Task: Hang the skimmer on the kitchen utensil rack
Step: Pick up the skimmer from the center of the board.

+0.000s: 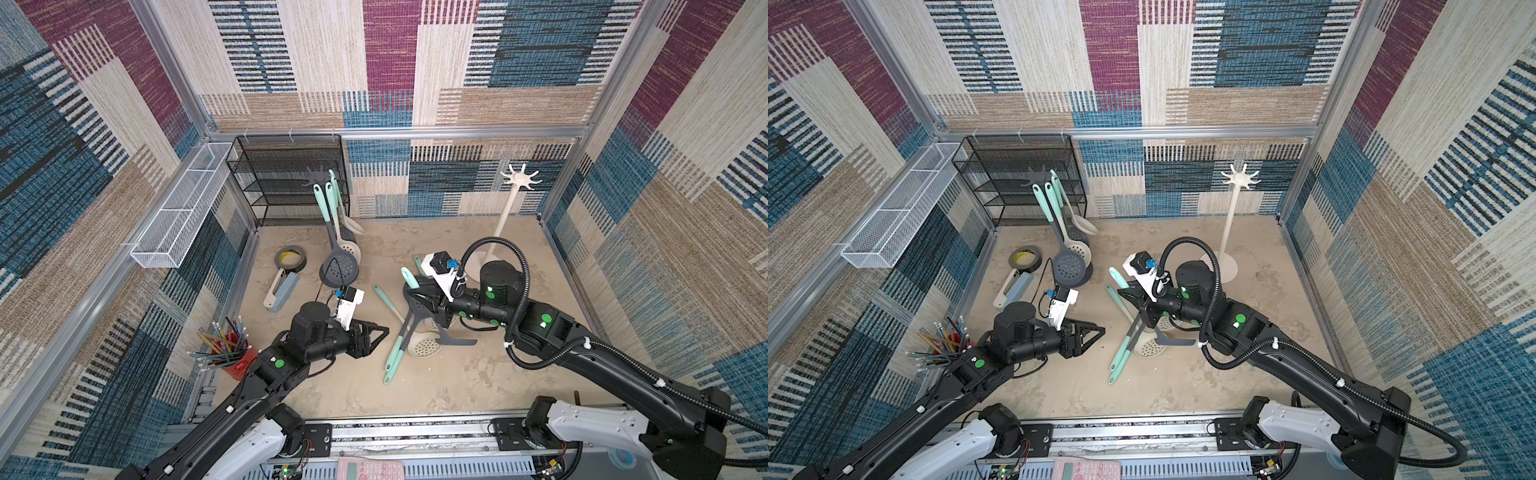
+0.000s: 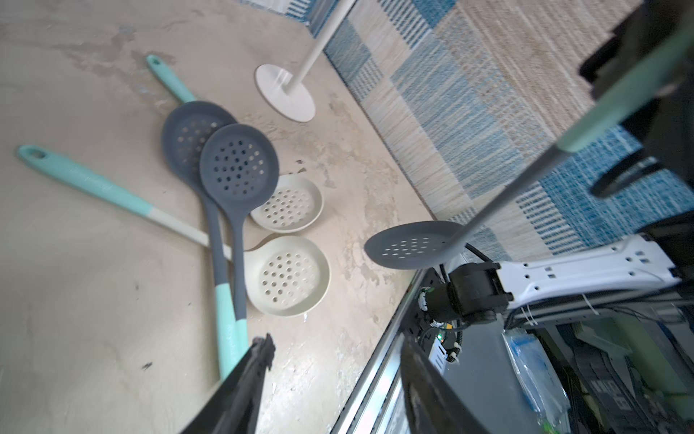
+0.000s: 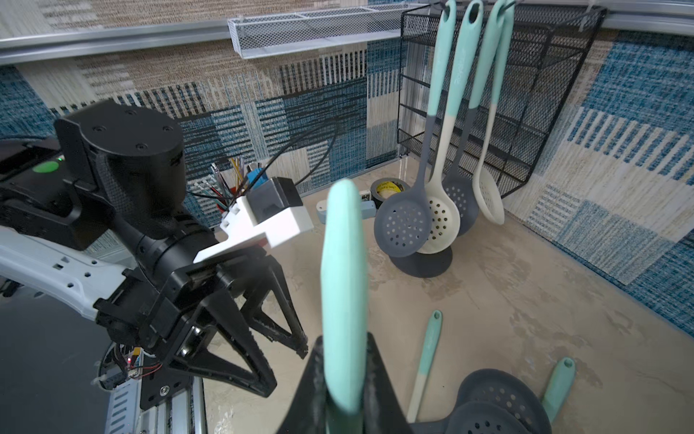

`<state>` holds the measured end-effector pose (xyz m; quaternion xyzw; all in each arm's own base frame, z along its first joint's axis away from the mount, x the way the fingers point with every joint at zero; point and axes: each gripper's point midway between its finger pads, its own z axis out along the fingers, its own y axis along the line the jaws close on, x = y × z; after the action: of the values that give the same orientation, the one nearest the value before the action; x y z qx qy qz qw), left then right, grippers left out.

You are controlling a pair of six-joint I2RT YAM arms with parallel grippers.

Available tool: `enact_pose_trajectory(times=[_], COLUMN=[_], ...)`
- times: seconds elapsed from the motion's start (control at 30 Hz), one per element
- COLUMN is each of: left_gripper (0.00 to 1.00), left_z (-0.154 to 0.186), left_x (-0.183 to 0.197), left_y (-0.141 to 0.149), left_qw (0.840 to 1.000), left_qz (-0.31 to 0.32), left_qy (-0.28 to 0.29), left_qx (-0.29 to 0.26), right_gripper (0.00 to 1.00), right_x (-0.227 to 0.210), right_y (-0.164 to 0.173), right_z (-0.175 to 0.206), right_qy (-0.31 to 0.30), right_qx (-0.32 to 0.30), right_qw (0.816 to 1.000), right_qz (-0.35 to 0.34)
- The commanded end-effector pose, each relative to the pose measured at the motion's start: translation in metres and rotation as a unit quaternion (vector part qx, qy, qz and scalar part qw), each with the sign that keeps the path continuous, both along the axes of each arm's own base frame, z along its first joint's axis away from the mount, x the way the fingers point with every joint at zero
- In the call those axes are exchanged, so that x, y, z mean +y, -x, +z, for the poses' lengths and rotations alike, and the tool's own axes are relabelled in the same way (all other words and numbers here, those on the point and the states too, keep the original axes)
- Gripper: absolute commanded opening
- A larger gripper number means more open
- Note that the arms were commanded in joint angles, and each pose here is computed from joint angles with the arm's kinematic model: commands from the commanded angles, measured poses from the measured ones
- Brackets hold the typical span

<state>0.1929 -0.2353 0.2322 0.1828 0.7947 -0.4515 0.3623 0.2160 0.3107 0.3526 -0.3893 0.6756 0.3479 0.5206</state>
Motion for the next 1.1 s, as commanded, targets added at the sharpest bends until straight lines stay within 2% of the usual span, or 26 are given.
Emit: enact_pose_trajectory(times=[0.0,0.33,0.5,0.63,0.8,0.87,1.07], left_gripper=[0.58,0.58,0.57,0.54,0.41,0.29,0.05], left_z=[0.039,0.082,0.099,0.103,0.107,0.109,0.111], left_x=[-0.02,-0.051,-0.057,-0.06,-0.064,-0.065,-0.067], left_y=[0.007,0.015,0.019,0.017,0.011,0.008,-0.002], left_qw=[0.992,0.963,0.95,0.945,0.942,0.942,0.949], left_qz=[-0.063,-0.133,-0.15,-0.15,-0.144,-0.139,-0.12], left_qy=[0.05,0.094,0.118,0.126,0.134,0.137,0.132], left_qx=[-0.102,-0.213,-0.248,-0.263,-0.272,-0.273,-0.261], right_gripper=[0.0,0.0,0.0,0.0,0.01,0.02,0.06], right_x=[0.008,0.017,0.016,0.017,0.019,0.02,0.019], right_y=[0.004,0.008,0.006,0.007,0.009,0.007,0.003], right_z=[0.028,0.042,0.048,0.054,0.059,0.058,0.053], right_qy=[-0.058,-0.112,-0.132,-0.155,-0.178,-0.178,-0.177], right_qx=[-0.007,0.008,0.01,0.013,0.017,0.022,0.022], right_qw=[0.998,0.992,0.99,0.986,0.982,0.981,0.983], right_qz=[0.024,0.054,0.052,0.058,0.068,0.066,0.053])
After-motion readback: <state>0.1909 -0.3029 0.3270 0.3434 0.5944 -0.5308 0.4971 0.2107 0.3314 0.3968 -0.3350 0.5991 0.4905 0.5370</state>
